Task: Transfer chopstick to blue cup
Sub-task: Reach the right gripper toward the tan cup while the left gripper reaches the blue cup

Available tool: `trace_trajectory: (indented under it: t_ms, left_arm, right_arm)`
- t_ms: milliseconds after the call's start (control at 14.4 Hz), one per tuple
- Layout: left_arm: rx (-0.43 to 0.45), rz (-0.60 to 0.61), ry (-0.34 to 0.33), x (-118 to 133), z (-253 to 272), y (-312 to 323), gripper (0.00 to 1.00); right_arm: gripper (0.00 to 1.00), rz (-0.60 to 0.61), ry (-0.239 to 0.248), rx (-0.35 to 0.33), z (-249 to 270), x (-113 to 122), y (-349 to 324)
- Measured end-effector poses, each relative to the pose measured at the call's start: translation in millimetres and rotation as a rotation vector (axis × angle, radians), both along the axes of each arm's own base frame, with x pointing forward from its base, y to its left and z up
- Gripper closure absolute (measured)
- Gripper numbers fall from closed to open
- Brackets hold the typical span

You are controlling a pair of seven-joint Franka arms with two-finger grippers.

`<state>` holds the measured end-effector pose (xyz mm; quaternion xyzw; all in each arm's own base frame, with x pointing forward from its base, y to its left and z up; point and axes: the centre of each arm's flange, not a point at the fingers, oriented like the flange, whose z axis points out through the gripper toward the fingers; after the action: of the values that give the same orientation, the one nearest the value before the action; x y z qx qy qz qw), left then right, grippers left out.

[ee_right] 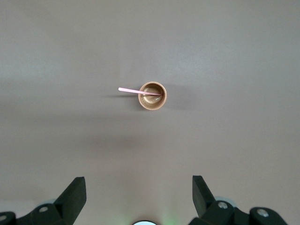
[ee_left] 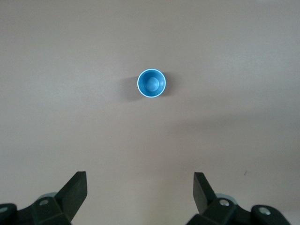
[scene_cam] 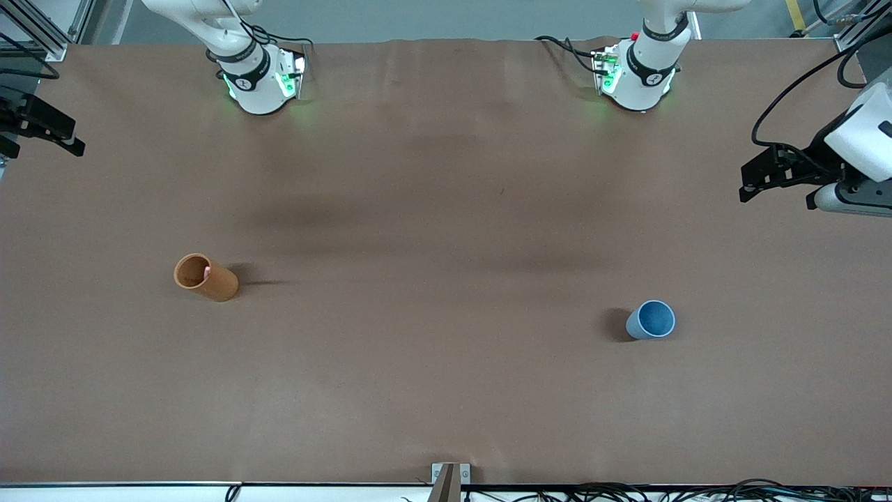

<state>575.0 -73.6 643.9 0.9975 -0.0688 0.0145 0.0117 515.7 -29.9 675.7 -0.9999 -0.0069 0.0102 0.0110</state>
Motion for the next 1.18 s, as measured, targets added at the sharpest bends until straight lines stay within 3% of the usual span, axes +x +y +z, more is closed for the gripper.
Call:
trace_trajectory:
  t_ms: [696,905,1184]
  left_arm:
    - [0.001,0.008,0.014,4.0,-8.2,4.5,0.0]
    - [-0.011,0.054,0.039,37.9,-61.0,29.8,0.0]
    - [-0.013,0.061,0.057,100.4,-199.2,38.9,0.0]
  right_arm:
    - [0.0,0.0,0.001,0.0,-0.1,-0.1,0.0]
    - [0.01,0.006,0.003,0.0,-1.3,0.4,2.9]
    - [0.03,0.011,0.004,-0.003,-34.1,21.6,28.6]
